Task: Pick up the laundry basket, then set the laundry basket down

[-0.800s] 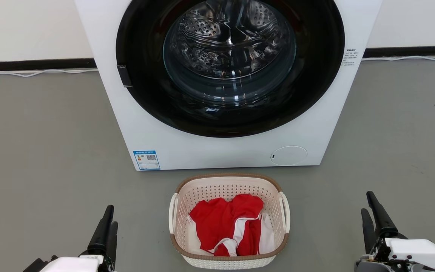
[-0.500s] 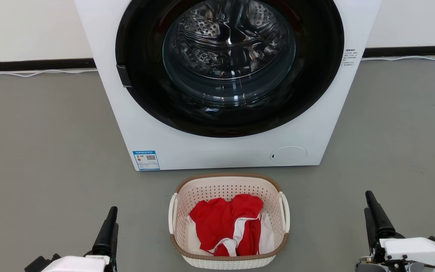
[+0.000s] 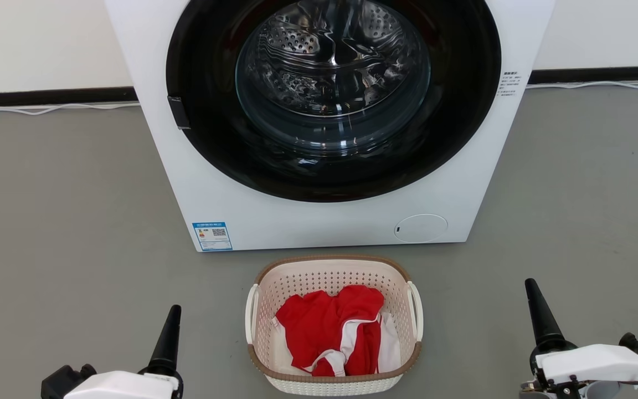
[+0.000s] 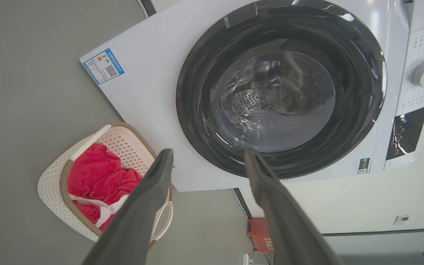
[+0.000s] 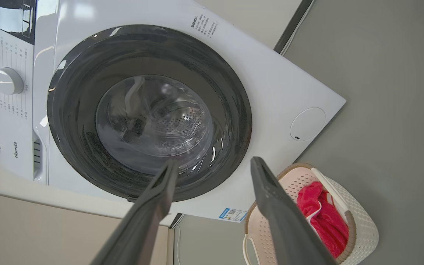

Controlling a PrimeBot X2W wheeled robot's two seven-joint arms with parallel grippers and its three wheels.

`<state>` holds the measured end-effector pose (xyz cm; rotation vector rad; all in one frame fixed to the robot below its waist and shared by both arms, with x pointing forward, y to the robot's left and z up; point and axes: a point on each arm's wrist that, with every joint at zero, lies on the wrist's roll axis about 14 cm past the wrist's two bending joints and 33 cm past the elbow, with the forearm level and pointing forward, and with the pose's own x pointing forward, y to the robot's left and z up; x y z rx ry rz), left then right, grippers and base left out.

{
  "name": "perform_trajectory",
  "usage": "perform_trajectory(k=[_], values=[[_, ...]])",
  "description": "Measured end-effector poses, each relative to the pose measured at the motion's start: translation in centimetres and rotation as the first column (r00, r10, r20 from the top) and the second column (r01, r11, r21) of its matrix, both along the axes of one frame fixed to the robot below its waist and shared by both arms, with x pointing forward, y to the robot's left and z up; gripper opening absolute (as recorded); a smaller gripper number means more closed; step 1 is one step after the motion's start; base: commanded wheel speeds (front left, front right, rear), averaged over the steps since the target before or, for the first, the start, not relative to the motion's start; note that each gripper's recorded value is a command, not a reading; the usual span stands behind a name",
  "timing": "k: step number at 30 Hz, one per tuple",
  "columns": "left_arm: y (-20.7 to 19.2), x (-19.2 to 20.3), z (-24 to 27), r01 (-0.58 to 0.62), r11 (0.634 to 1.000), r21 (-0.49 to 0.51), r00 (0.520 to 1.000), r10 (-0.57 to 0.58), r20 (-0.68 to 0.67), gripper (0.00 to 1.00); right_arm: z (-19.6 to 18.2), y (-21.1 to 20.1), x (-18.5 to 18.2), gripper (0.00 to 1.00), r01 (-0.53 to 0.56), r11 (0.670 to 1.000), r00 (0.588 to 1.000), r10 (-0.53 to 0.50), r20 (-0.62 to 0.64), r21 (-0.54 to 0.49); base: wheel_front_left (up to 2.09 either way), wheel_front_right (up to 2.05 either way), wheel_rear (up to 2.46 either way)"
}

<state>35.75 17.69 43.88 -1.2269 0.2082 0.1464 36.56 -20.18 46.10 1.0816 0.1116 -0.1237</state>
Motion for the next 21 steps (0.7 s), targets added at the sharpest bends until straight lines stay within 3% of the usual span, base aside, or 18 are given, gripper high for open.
perform_trajectory(k=[11, 21], values=[[-0.52, 0.05, -0.10, 0.045, 0.985, 0.165, 0.999, -0.044, -0.011, 1.00, 0.10, 0.17, -0.04, 1.00, -0.033, 0.984, 0.999, 0.033, -0.003, -0.176, 0.00, 0.00, 0.00], [-0.95, 0.14, 0.09, 0.084, 0.942, 0.323, 0.996, -0.085, -0.011, 1.00, -0.04, 0.21, -0.13, 1.00, -0.054, 0.951, 0.999, 0.053, -0.013, -0.306, 0.00, 0.00, 0.00]])
